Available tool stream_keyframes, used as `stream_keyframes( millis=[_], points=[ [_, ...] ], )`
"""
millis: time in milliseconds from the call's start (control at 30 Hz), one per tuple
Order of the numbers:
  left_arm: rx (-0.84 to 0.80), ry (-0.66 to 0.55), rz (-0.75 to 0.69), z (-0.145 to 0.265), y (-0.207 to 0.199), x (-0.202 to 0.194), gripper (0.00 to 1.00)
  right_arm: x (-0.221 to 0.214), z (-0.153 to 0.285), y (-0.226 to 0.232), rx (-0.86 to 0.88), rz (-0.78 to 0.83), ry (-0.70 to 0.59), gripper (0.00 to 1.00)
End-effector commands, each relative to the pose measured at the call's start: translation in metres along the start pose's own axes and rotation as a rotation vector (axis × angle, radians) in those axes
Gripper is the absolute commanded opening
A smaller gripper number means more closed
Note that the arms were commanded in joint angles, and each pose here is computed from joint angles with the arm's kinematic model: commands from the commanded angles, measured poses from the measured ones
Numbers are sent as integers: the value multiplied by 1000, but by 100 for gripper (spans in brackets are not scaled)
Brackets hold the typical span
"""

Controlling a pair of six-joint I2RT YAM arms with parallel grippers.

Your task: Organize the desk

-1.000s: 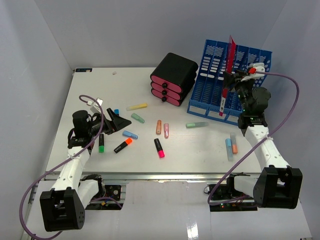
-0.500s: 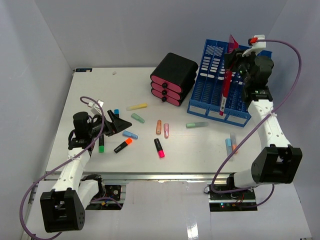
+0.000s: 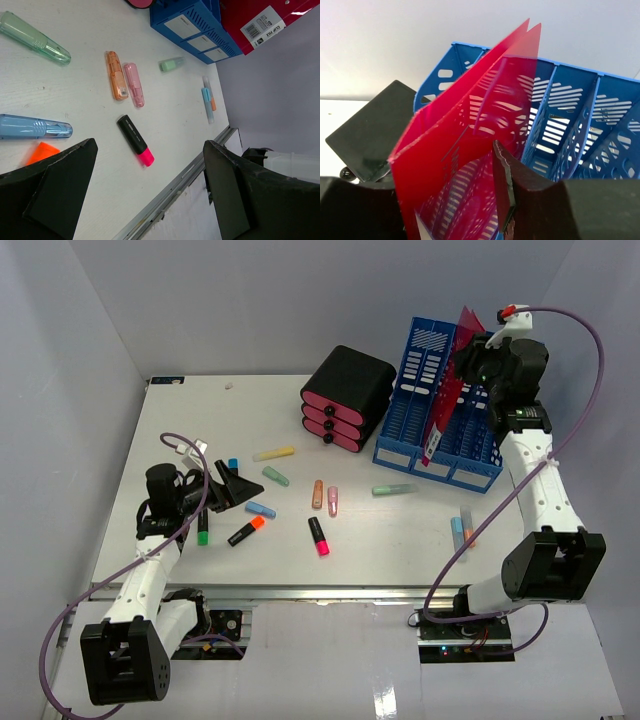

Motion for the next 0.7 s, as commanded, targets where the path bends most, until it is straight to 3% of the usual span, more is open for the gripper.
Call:
stream_keyframes(
  millis=[0, 300, 667],
  points=[
    [-44, -5, -49, 2, -9, 1, 98, 33, 13, 5, -7, -34, -65, 8],
    [-47, 1, -53, 3, -9, 0, 98, 76, 31, 20, 78, 53, -280, 8],
    [-36, -1, -50, 4, -9, 0, 98, 85, 32, 27, 138, 254, -467, 8]
  ],
)
Point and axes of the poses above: each gripper's point midway between its finger pads, its own z axis back along the fingers, its own y axis along the line the jaws close on, x = y × z, the point moved 4 cm from there along z, back along the fingers
